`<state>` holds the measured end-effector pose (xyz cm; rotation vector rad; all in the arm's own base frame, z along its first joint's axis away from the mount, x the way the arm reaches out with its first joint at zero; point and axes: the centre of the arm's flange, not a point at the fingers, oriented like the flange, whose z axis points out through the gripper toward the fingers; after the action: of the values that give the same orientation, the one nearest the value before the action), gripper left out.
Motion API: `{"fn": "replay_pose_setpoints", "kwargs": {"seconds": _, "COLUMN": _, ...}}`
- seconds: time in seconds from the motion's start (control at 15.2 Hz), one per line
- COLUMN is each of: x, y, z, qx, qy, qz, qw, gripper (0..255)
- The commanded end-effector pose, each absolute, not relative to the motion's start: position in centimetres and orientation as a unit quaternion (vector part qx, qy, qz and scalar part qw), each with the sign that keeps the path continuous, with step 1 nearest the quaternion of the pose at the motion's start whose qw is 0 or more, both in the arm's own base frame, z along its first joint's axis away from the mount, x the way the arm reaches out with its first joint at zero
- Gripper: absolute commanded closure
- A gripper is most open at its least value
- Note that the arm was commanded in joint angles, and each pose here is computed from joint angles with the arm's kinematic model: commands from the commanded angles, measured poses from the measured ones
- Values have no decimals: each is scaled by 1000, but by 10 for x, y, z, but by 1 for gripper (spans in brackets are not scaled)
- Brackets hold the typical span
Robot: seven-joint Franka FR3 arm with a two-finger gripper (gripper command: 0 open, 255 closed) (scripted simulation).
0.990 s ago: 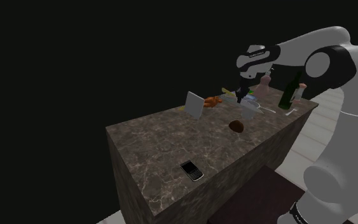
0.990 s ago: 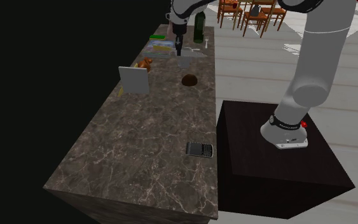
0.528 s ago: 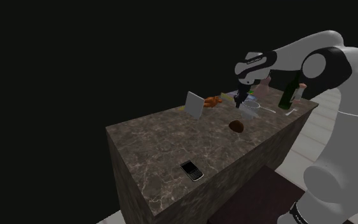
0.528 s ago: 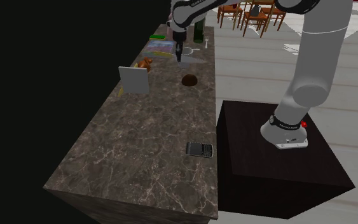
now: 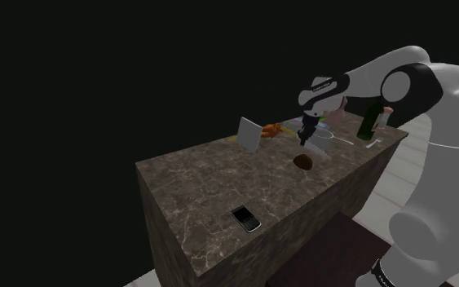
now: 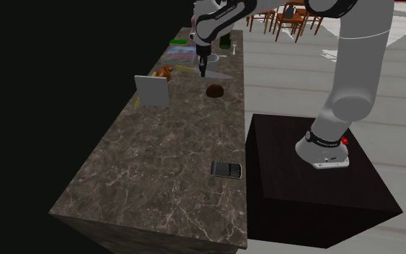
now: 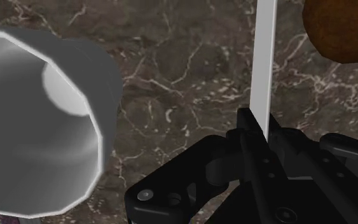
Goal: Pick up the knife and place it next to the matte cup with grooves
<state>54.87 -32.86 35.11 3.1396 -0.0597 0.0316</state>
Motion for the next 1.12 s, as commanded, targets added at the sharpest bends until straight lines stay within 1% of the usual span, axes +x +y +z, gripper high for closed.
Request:
{"fn": "replay_pose_setpoints", "kwargs": {"seconds": 0.0, "x": 549, "y": -329, "z": 340, "qx": 1000, "qy": -19, "qz": 10, "qw": 1, "gripper": 255}}
{"fn": "replay_pose_setpoints", "kwargs": {"seconds": 0.53, "x": 549, "y": -329, "z": 298, "qx": 1000, "qy": -19, "qz": 10, "qw": 1, "gripper": 255}}
{"fn": "replay_pose_setpoints", "kwargs": {"seconds": 1.06, "x": 549, "y": -329, "z": 298, "qx": 1000, "qy": -19, "qz": 10, "qw": 1, "gripper": 255}}
